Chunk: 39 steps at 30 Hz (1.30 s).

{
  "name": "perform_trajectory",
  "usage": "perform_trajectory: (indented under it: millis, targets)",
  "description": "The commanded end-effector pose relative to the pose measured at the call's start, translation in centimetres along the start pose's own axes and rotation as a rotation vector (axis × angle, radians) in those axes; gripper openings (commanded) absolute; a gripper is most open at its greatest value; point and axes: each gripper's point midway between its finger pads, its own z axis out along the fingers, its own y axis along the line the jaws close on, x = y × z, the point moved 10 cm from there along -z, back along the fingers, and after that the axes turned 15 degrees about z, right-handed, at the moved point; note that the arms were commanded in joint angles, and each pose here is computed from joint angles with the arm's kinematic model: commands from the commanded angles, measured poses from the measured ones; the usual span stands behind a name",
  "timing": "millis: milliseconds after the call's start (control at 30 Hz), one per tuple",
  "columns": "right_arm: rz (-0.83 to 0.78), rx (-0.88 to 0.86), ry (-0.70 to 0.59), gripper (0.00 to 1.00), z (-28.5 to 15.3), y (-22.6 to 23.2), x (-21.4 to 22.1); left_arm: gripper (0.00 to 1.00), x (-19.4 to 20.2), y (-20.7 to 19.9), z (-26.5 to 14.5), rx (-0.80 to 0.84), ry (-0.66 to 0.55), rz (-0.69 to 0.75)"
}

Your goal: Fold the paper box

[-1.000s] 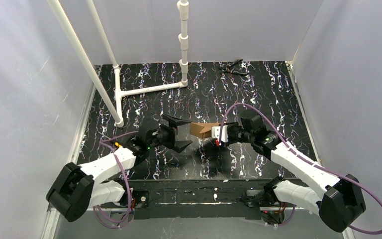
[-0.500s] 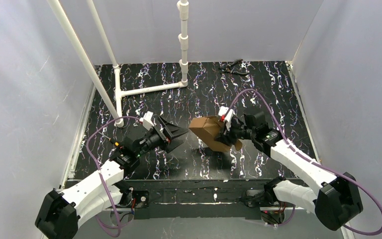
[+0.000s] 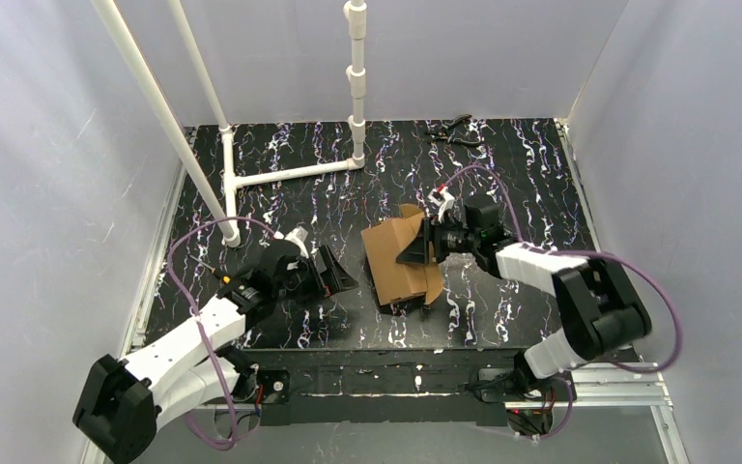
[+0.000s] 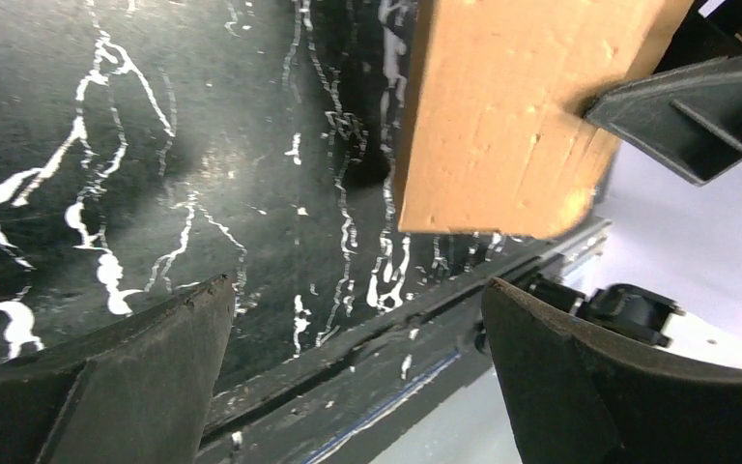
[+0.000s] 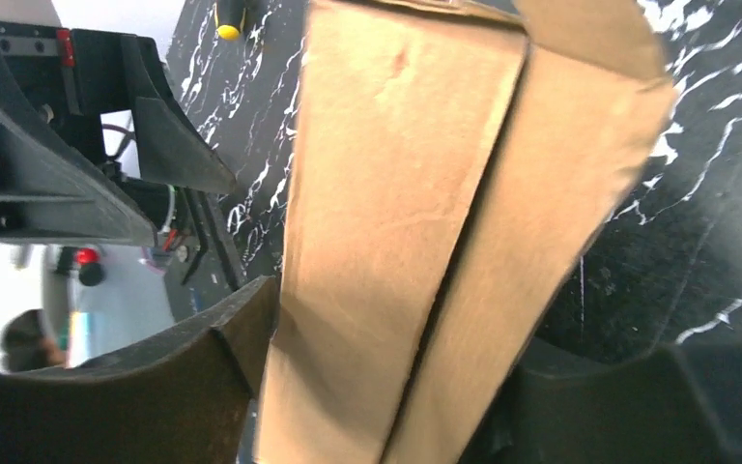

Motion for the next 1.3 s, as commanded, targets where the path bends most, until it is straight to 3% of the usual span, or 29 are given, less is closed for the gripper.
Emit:
perform_trajectory:
  millis: [0, 167, 367, 500, 633, 800, 933, 1133, 1200, 1267]
  targets:
    - [0.177, -0.093, 0.03, 0.71, 1.8, -0.5, -1.7, 0.98, -0.6, 0.6, 0.6, -0.127, 0.057, 0.08]
    - [0.245, -0.048, 0.038, 0.85, 1.8, -2.8, -2.0, 0.98, -1.0, 0.7, 2.0, -0.163, 0.1, 0.086]
    - [0.21, 0.088, -0.007, 0.98, -0.3, -4.3, -2.4, 0.98, -1.2, 0.8, 2.6, -0.176, 0.123, 0.098]
    - [0.188, 0.169, -0.013, 0.98, -1.7, -5.6, -1.9, 0.98, -1.2, 0.8, 2.8, -0.174, 0.126, 0.098]
    - [0.178, 0.216, -0.009, 0.98, -2.4, -6.4, -1.1, 0.98, -1.4, 0.6, 2.8, -0.164, 0.127, 0.099]
    - [0.143, 0.256, -0.021, 0.89, -2.8, -6.4, -1.2, 0.98, -1.9, 0.0, 2.9, -0.142, 0.127, 0.108]
    - [0.101, 0.255, -0.023, 0.92, -3.2, -5.9, -1.6, 0.98, -2.6, -0.7, 3.0, -0.12, 0.127, 0.115]
    - [-0.103, 0.31, -0.093, 0.93, -5.5, -4.0, -3.1, 0.97, -4.1, -2.4, 3.6, -0.098, 0.112, 0.149]
    - [-0.159, 0.345, -0.108, 0.89, -6.2, -3.7, -3.1, 0.96, -4.6, -3.3, 4.1, -0.106, 0.116, 0.185]
    - [-0.208, 0.34, -0.117, 0.71, -6.4, -3.4, -3.3, 0.95, -5.1, -4.1, 4.7, -0.165, 0.13, 0.24]
